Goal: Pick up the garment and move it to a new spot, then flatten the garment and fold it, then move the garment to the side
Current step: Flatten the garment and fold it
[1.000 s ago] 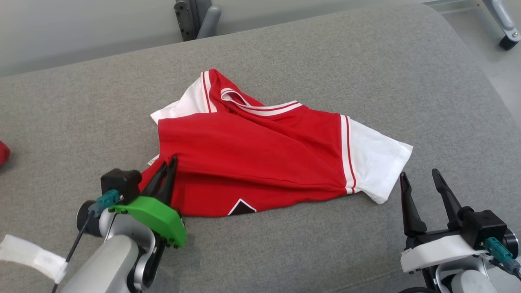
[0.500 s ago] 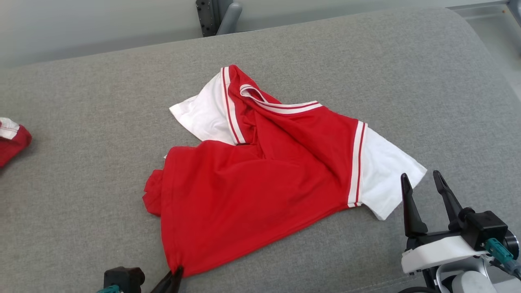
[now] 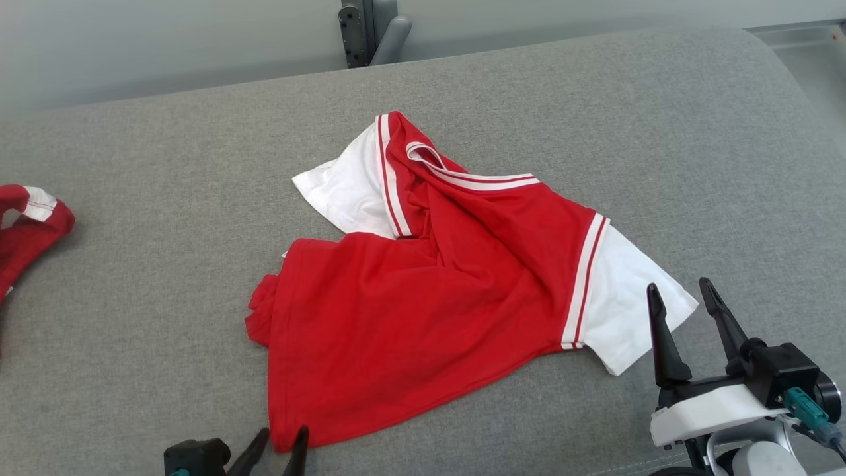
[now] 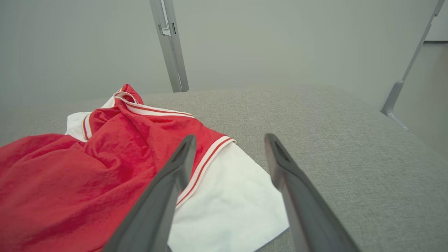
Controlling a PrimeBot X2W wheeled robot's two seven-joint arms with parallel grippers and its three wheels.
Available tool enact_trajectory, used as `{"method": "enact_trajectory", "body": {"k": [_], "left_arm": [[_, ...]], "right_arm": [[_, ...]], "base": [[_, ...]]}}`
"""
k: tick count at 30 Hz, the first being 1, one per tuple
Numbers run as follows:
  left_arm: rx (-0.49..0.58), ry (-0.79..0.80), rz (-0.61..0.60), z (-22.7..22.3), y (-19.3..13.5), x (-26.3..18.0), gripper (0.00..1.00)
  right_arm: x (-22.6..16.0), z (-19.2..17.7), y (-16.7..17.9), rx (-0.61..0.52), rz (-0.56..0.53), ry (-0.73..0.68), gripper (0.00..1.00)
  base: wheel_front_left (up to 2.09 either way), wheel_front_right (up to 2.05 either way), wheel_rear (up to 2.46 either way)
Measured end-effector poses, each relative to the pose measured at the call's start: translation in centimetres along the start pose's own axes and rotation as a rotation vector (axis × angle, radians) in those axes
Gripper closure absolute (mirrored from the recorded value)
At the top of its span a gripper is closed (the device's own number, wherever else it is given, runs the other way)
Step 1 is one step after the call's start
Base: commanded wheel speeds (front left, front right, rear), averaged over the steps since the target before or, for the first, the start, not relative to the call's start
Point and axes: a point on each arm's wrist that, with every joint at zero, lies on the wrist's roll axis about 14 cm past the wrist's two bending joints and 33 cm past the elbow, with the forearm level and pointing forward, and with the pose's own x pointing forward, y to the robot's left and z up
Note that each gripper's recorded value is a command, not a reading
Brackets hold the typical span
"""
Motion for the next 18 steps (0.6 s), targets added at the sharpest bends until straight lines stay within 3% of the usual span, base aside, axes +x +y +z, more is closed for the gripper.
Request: {"method": "enact_trajectory", "body": {"k": [11, 18], "left_arm": [[0.023, -0.271, 0.085, 4.3, 2.3, -0.7, 0.0], [0.086, -0.525, 0.092, 11.0, 2.7, -1.4, 0.0]], "right_arm": [[0.5, 2.9, -0.7, -0.062, 0.008, -0.085, 0.0], [1.7, 4.9, -0.6, -0.111, 0.035, -0.148, 0.0]], "base": [[0.0, 0.0, 0.0], [0.0, 0.0, 0.0]]}}
